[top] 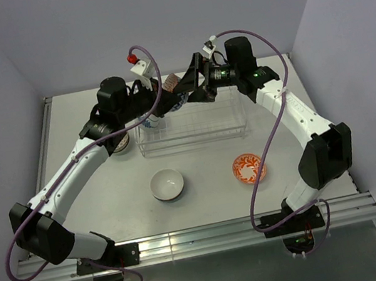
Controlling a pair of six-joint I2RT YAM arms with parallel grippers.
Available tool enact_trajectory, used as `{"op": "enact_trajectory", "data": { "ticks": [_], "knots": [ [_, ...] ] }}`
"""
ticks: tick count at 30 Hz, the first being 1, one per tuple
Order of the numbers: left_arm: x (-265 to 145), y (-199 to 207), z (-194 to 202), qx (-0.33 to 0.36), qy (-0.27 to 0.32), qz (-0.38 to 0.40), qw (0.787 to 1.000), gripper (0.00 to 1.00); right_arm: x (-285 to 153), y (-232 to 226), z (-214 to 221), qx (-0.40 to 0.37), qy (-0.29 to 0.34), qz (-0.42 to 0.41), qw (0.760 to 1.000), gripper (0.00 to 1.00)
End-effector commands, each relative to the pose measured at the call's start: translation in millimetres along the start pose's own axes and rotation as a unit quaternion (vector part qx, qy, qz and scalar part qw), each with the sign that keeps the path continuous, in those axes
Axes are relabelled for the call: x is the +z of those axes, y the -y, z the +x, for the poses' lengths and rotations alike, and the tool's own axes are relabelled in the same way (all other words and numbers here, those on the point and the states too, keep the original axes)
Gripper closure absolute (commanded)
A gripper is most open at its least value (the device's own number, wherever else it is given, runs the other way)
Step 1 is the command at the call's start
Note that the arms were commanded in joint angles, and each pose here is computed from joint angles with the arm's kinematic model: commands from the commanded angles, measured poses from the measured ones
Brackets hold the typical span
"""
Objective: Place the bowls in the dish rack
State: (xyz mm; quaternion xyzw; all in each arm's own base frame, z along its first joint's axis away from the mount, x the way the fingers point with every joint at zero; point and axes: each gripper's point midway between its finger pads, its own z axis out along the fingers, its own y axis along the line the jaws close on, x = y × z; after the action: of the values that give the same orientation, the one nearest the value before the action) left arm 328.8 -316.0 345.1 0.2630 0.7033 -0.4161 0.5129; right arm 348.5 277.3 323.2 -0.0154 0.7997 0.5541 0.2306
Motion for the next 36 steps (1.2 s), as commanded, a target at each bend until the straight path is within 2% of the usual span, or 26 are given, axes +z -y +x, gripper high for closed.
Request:
{"op": "enact_trajectory", "data": {
  "ticks": [1, 7, 16, 20, 24, 27, 30, 31, 33, 34, 36],
  "knots": [
    [-12.6, 24.1, -40.7, 0.032, 0.064, 0.036, 0.997, 1.00, 0.7, -8.8, -9.2, -0.030, 0.016, -0.005, 0.999, 0.00],
    [-12.8, 22.9, -35.9, 0.030, 0.059, 0.036, 0.997, 1.00, 1.0, -7.9, -11.5, -0.034, 0.021, -0.001, 0.999, 0.01],
    [-12.6, 20.7, -28.0, 0.026, 0.051, 0.035, 0.998, 1.00, 1.6, -12.0, -11.1, -0.028, 0.017, -0.012, 0.999, 0.13],
    [-12.9, 18.9, -25.0, 0.025, 0.048, 0.031, 0.998, 1.00, -0.5, -13.9, -11.6, -0.034, 0.021, -0.011, 0.999, 0.24],
    [-12.3, 16.5, -20.8, 0.026, 0.045, 0.027, 0.998, 1.00, -0.6, -11.1, -11.3, -0.037, 0.024, -0.003, 0.999, 0.29],
    [-11.4, 14.8, -18.2, 0.027, 0.041, 0.025, 0.998, 1.00, -0.2, -10.2, -9.7, -0.042, 0.022, -0.001, 0.999, 0.40],
    [-10.7, 12.8, -17.6, 0.026, 0.039, 0.021, 0.999, 1.00, 1.8, -9.8, -7.2, -0.041, 0.016, -0.005, 0.999, 0.61],
    [-9.7, 10.9, -16.8, 0.025, 0.037, 0.017, 0.999, 1.00, 2.5, -11.5, -6.4, -0.043, 0.011, -0.012, 0.999, 0.79],
    [-9.0, 6.5, -11.4, 0.021, 0.025, 0.007, 0.999, 0.99, 3.6, -12.3, -7.3, -0.046, 0.009, -0.016, 0.999, 0.96],
    [-9.3, 4.9, -10.9, 0.022, 0.025, 0.002, 0.999, 1.00, 3.7, -11.8, -7.3, -0.046, 0.008, -0.014, 0.999, 1.00],
    [-11.4, 4.6, -7.9, 0.025, 0.021, 0.001, 0.999, 0.93, 4.4, -10.6, -8.9, -0.052, 0.010, -0.011, 0.999, 1.00]
  ]
}}
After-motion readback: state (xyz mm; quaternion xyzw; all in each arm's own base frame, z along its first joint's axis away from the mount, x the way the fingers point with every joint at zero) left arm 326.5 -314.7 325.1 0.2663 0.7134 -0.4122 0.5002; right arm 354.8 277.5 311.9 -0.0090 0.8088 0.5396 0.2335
